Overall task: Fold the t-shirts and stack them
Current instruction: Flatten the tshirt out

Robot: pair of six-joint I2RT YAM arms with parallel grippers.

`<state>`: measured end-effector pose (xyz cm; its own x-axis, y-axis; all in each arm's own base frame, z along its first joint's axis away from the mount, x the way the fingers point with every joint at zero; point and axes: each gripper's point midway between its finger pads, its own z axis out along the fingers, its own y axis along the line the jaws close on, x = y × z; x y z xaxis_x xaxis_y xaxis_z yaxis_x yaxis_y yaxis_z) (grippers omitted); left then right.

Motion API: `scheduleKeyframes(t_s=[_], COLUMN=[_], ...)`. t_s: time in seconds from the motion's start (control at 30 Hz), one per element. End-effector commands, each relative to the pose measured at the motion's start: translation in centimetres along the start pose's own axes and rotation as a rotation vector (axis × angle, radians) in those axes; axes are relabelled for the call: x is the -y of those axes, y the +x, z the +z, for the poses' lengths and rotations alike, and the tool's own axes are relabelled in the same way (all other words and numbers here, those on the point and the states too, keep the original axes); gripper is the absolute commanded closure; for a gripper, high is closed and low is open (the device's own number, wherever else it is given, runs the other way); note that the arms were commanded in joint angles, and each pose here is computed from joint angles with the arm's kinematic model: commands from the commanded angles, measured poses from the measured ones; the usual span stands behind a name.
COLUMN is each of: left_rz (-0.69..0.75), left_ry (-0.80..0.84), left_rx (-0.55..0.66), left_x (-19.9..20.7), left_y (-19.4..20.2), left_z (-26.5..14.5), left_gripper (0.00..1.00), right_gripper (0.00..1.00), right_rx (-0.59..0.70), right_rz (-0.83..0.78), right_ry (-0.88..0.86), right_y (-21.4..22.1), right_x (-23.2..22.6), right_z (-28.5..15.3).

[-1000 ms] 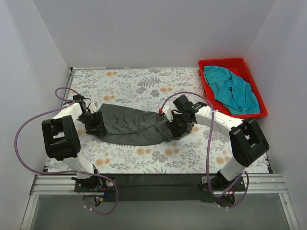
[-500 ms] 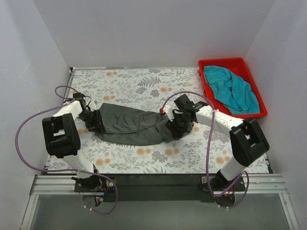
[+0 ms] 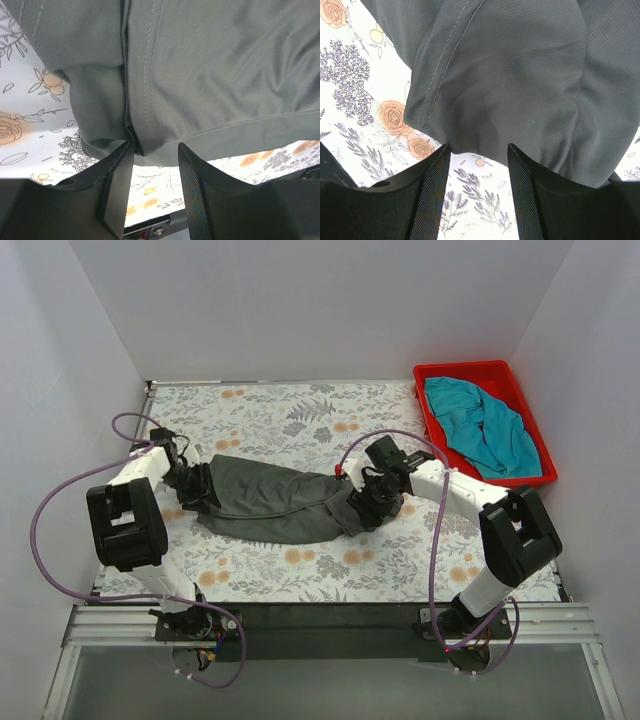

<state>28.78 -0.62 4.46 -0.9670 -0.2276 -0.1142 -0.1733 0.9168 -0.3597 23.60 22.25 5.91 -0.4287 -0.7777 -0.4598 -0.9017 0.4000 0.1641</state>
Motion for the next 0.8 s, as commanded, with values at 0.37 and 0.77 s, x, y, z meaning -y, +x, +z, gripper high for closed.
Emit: scheduleKeyframes(t_s=[0.37, 0.77], left_rz=[0.027, 0.033], left_ry=[0.018, -0.009], left_rx=[0.012, 0.022], left_x=[1.4, 0.9], left_y=[0.2, -0.5], left_z=[0.2, 0.4], left_gripper=[0.62, 1.0], right_gripper=[0.44, 0.43], right_rx=[0.005, 0.014], right_rz=[-0.004, -0.011], right_ry=[0.002, 0.011], right_y=[0.3, 0.3], right_x=[0.1, 0.6], right_z=[-0.6, -1.0])
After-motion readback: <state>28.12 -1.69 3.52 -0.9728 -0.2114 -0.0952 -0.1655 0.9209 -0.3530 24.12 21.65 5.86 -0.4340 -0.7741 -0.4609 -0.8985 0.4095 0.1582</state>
